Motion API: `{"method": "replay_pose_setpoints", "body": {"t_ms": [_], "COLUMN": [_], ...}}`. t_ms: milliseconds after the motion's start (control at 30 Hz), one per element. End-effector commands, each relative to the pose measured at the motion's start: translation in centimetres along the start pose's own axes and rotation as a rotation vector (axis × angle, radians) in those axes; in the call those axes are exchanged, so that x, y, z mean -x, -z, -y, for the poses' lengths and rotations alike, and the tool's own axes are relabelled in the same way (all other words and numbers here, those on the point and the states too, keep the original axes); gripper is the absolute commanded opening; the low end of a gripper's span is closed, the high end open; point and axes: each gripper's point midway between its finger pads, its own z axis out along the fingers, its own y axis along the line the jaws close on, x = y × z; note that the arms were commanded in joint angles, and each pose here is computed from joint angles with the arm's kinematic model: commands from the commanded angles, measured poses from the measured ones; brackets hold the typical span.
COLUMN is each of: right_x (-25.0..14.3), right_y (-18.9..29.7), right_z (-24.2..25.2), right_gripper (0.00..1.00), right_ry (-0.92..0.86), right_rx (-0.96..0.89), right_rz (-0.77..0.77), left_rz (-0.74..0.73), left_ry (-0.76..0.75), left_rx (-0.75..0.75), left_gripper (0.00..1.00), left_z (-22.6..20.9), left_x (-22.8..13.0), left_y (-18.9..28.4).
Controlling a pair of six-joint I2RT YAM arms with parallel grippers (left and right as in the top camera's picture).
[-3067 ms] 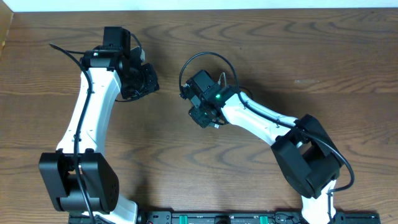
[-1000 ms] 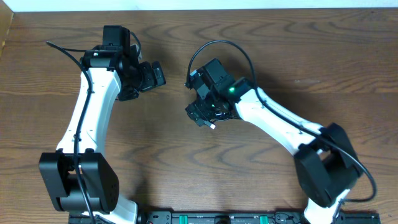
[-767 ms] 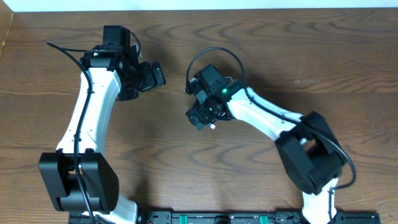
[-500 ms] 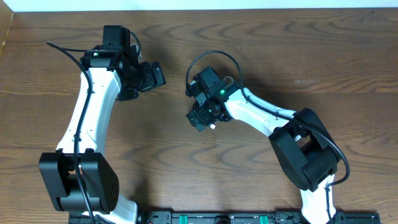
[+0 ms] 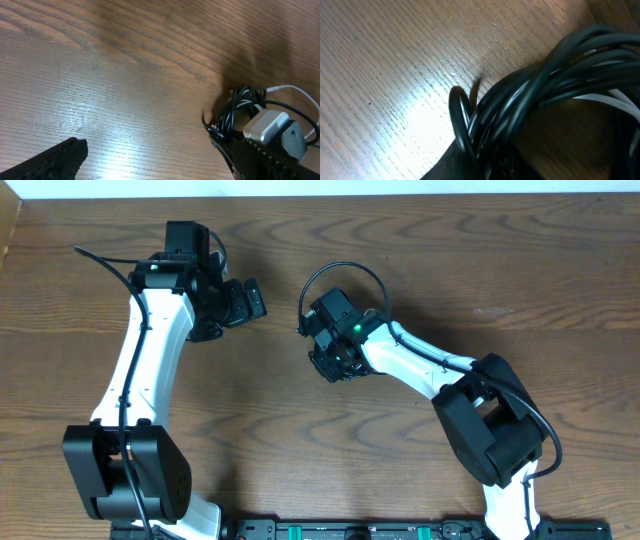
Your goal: Untangle cables
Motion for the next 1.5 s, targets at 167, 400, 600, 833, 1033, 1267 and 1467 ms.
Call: {"method": "replay_pose_setpoints", "body": {"t_ms": [167, 400, 600, 833, 1033, 1267, 1467], "right_x": [4.5, 6.1, 5.9, 4.8, 3.4, 1.0, 0.4], "right_y": [7.7, 13.4, 16.3, 17.3, 15.5, 8.0, 8.3], "right_z": [-0.8, -2.8, -2.9, -0.9, -1.3, -0.8, 4.4], "right_gripper": [0.01, 0.01, 0.01, 0.01, 0.01, 0.04, 0.13], "right_ry": [0.03, 0.005, -0.051, -0.118, -0.223, -0.384, -0.509], "right_rx": [-0.01, 0.157, 0.512, 0.832, 1.196, 1.199, 1.164], "right_rz": [0.188, 0.306, 0.355, 0.383, 0.336, 0.18, 0.237], "left_rz": [0.0, 0.0, 0.0, 0.0, 0.0, 0.0, 0.0], "left_ry": [-0.004, -0.003, -0.003, -0.004, -0.003, -0.003, -0.004], "left_rx": [0.015, 0.016, 0.015, 0.015, 0.015, 0.015, 0.015], "left_gripper": [0.98, 0.98, 0.98, 0.98, 0.98, 0.98, 0.98], "left_z": [-0.4, -0.4, -0.4, -0.4, -0.4, -0.4, -0.4], "left_x": [0.1, 0.1, 0.1, 0.1, 0.1, 0.1, 0.1], "left_y": [-0.1, -0.1, -0.1, -0.1, -0.1, -0.1, -0.1]}}
